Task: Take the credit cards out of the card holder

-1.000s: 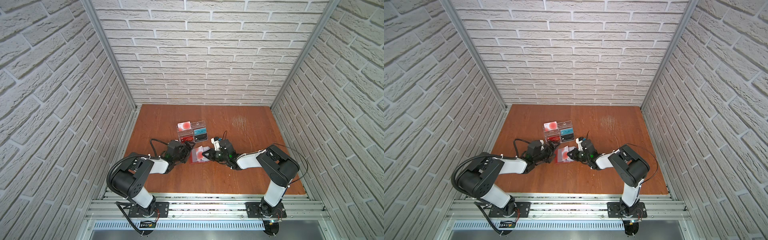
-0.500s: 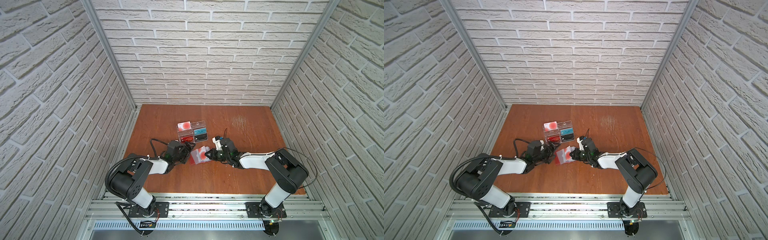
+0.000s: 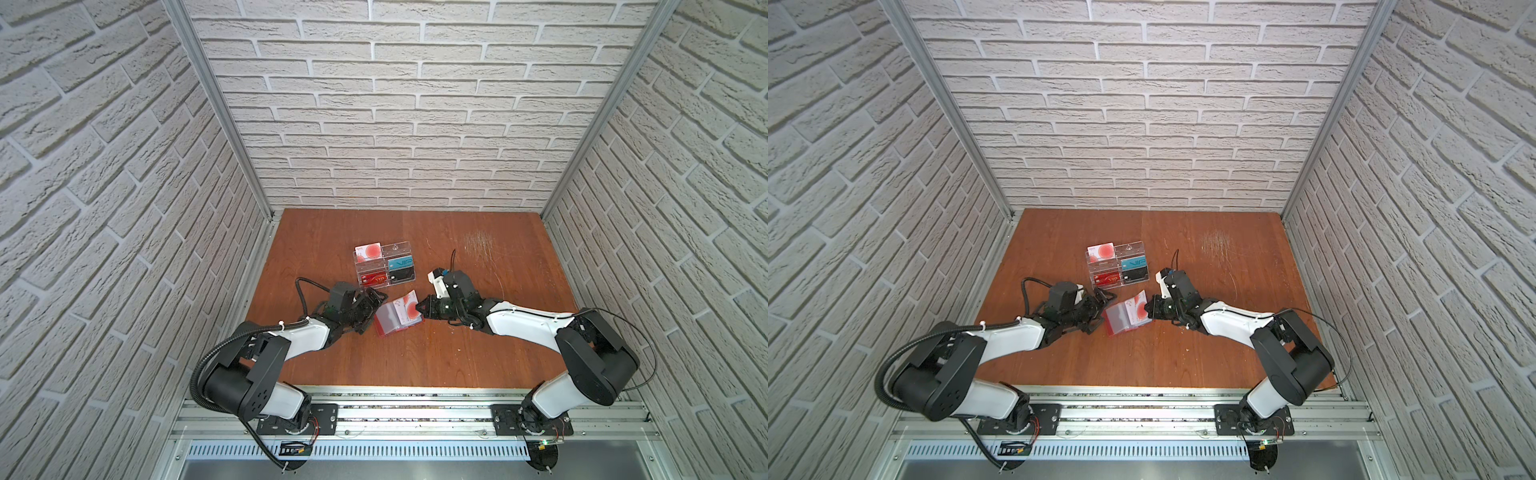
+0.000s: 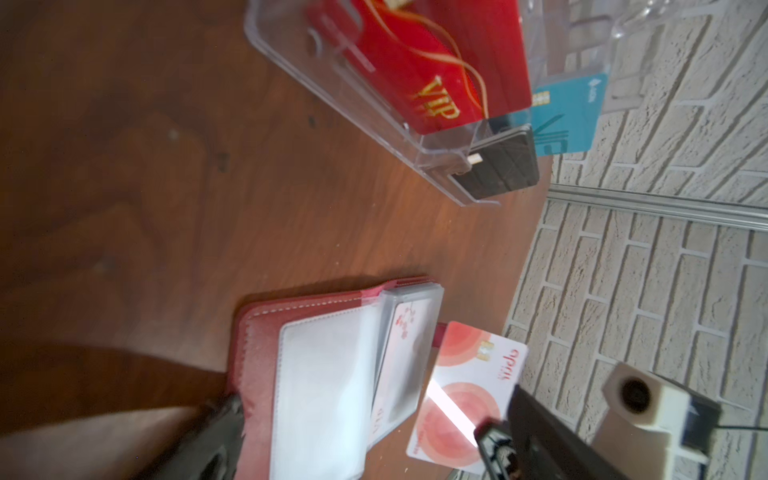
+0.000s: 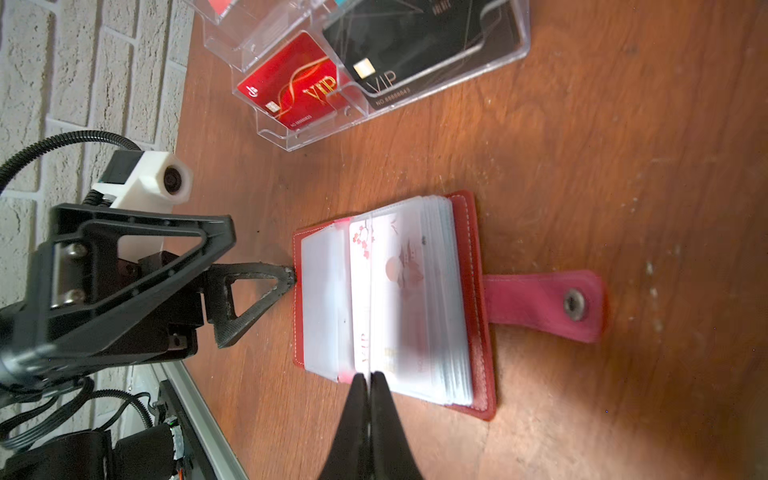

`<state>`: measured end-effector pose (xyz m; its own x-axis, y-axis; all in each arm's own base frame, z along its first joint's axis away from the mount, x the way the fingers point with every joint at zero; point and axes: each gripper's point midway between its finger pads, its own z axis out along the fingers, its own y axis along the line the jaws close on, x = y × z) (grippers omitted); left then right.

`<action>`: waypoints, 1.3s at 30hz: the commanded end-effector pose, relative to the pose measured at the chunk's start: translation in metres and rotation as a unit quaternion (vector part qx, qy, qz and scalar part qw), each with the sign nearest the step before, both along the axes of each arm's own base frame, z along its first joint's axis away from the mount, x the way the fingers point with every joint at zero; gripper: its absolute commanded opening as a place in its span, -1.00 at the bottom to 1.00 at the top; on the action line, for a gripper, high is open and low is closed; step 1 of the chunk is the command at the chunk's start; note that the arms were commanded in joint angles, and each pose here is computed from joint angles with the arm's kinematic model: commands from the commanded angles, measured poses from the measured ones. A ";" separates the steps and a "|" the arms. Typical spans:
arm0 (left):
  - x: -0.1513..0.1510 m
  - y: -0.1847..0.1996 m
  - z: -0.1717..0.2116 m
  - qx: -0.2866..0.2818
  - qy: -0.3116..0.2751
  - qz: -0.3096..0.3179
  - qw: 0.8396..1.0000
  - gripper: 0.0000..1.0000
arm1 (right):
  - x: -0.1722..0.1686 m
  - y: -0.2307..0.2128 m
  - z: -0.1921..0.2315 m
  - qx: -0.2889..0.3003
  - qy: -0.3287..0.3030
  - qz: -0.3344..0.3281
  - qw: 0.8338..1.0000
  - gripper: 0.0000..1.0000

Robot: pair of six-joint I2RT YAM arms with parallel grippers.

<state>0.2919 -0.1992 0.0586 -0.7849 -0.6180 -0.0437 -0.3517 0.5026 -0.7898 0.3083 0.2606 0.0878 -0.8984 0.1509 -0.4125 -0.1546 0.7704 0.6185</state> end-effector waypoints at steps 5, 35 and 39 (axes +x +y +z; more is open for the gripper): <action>0.002 0.035 0.025 0.035 -0.012 0.000 0.999 0.97 | 0.007 -0.012 0.049 -0.082 -0.044 0.047 0.995 -0.88; 0.205 0.088 0.076 0.005 -0.137 0.095 0.986 0.96 | 0.174 -0.064 0.083 -0.182 -0.082 -0.036 0.979 -0.88; 0.219 0.083 0.075 -0.002 -0.139 0.095 0.986 0.97 | 0.193 -0.048 0.056 -0.169 -0.067 -0.008 0.983 -0.89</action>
